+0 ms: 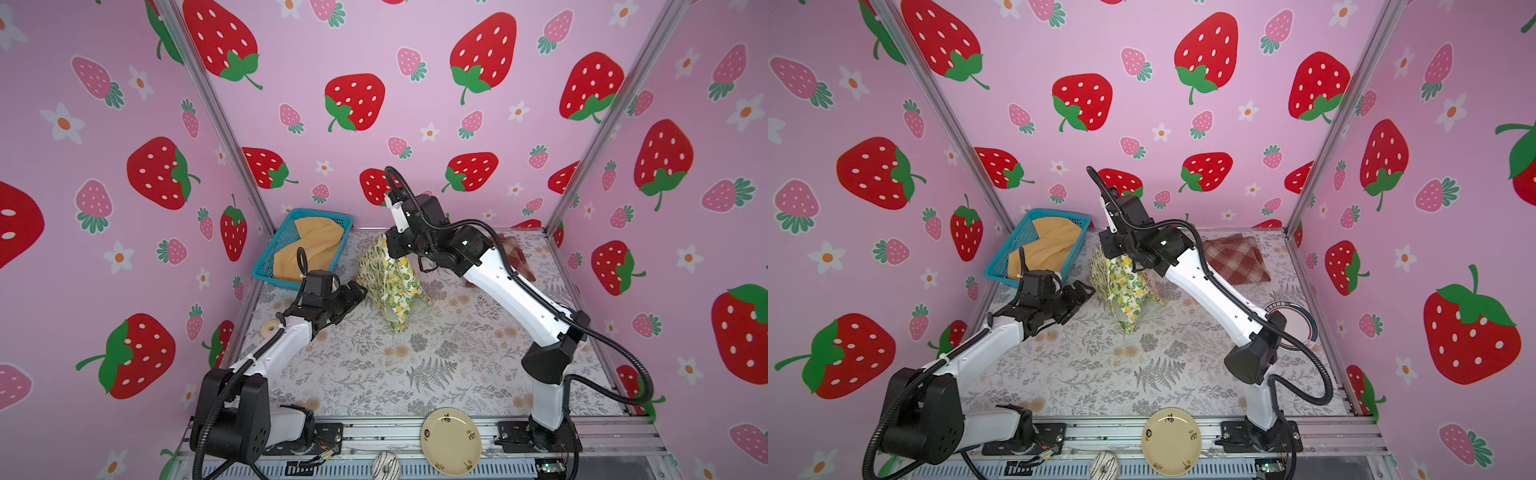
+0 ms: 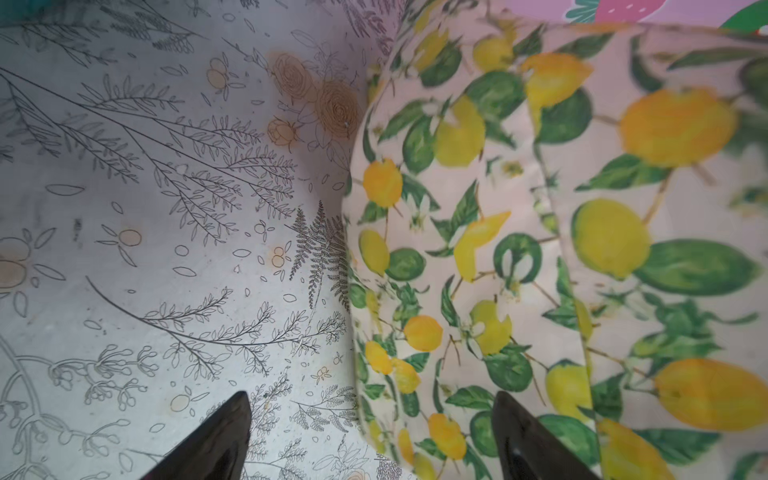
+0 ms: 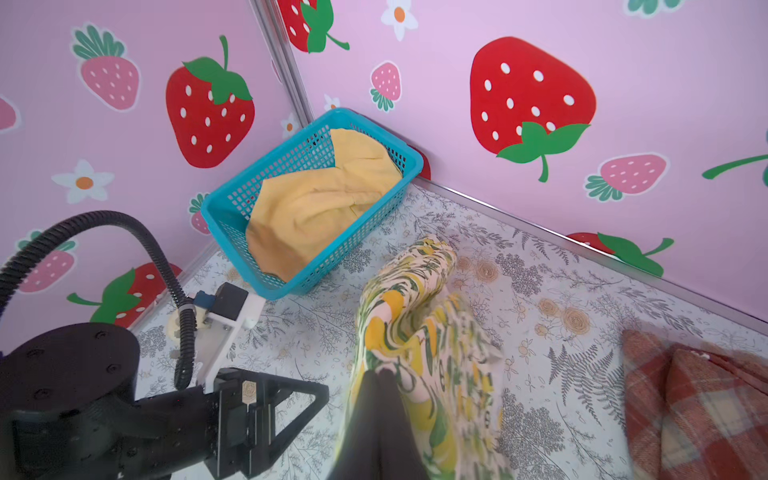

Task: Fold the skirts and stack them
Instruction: 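Lift the lemon skirt's edge with the right gripper and fold it toward the left, then release the lemon-print skirt and reposition both grippers at its edges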

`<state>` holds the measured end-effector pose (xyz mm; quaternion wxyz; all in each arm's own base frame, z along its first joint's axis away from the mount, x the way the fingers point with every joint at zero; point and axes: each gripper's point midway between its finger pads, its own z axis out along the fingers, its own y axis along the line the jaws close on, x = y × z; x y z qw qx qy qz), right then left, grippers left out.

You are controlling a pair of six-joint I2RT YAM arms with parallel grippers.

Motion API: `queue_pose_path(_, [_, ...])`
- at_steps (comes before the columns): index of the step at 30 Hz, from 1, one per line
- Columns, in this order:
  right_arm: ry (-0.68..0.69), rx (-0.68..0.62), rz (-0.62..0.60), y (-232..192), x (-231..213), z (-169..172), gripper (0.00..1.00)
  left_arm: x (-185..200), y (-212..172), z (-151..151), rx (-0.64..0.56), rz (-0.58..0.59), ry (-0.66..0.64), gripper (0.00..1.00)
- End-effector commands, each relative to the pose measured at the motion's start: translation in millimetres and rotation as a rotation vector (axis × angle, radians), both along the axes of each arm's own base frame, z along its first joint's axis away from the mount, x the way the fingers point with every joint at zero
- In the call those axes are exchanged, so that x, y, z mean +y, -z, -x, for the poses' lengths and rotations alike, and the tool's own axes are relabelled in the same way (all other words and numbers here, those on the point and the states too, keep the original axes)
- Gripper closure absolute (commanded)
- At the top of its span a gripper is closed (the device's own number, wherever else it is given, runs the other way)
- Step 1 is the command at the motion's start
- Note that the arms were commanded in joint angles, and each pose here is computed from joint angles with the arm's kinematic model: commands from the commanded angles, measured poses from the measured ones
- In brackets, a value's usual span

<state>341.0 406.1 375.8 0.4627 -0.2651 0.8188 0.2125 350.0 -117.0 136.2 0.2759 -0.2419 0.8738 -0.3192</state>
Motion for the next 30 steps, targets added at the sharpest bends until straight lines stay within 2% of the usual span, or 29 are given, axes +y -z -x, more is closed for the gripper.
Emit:
queue_pose_path(1, [0.078, 0.012, -0.058, -11, -58, -8, 0.99, 5, -2, 5, -0.005, -0.026, -0.005, 0.08])
queue_pose_path(4, [0.164, 0.054, -0.089, 17, -119, -16, 0.99, 4, -4, 3, -0.012, -0.016, -0.007, 0.08])
queue_pose_path(6, [0.224, 0.106, -0.071, 52, -158, -21, 0.99, 2, -3, 1, -0.007, -0.008, -0.004, 0.09])
queue_pose_path(11, [0.344, 0.273, 0.055, 161, -226, -15, 0.99, -4, 5, -3, 0.015, 0.023, 0.005, 0.09])
queue_pose_path(14, [0.441, 0.342, 0.145, 217, -261, -11, 0.95, -8, 11, -4, 0.024, 0.027, 0.01, 0.1])
queue_pose_path(17, [0.554, 0.36, 0.222, 252, -296, -10, 0.81, -13, 14, -3, 0.034, 0.032, 0.025, 0.1])
queue_pose_path(19, [0.604, 0.339, 0.239, 256, -310, -13, 0.68, -14, 17, -3, 0.037, 0.024, 0.033, 0.1])
queue_pose_path(23, [0.628, 0.22, 0.154, 224, -310, -21, 0.27, -18, 23, -6, 0.054, 0.021, 0.052, 0.1])
queue_pose_path(24, [0.633, 0.188, 0.13, 212, -309, -21, 0.09, -18, 24, -7, 0.059, 0.018, 0.055, 0.1])
queue_pose_path(25, [0.632, 0.158, 0.119, 201, -307, -20, 0.0, -18, 25, -9, 0.063, 0.012, 0.055, 0.1])
queue_pose_path(28, [0.582, 0.083, 0.119, 175, -286, -12, 0.0, -19, 29, -18, 0.066, 0.001, 0.049, 0.1])
queue_pose_path(30, [0.523, 0.077, 0.131, 171, -264, -3, 0.0, -22, 32, -26, 0.076, -0.001, 0.055, 0.1])
